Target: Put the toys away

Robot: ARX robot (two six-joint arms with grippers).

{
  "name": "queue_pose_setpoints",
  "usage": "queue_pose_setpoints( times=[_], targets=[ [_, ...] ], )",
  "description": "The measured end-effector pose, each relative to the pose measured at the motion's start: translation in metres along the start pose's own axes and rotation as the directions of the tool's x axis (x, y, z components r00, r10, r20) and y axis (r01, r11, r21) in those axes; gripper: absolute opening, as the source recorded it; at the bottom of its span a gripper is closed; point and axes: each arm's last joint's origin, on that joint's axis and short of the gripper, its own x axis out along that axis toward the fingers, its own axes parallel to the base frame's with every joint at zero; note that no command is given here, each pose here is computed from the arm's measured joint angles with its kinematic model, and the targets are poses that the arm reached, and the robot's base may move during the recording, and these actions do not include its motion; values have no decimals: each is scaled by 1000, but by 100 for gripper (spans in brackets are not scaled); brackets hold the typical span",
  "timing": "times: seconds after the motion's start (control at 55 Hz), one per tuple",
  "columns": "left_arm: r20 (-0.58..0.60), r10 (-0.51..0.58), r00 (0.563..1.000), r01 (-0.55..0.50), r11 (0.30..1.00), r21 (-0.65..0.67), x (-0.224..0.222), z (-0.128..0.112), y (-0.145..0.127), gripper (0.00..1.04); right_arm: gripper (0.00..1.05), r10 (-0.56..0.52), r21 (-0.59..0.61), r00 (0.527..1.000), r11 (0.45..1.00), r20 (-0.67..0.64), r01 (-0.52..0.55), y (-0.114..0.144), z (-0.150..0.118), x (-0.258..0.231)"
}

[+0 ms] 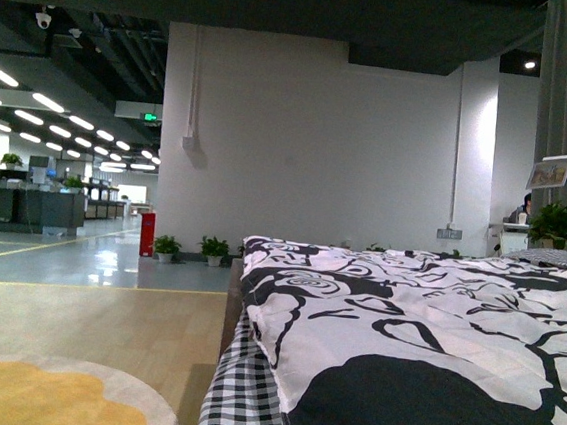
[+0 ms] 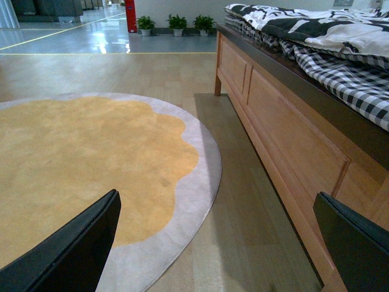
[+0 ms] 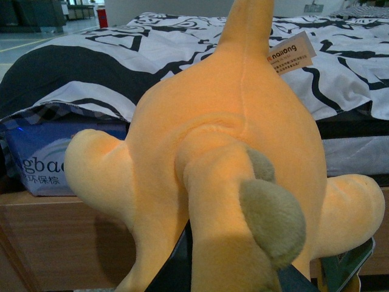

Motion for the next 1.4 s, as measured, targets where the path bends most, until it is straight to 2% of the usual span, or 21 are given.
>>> queue_pose_setpoints(
  times=[1.4],
  targets=[
    [2, 0, 1000, 0, 1000, 0, 0, 0, 0, 98, 7, -1, 1, 1000, 1000, -10, 1, 0, -1, 0]
  ],
)
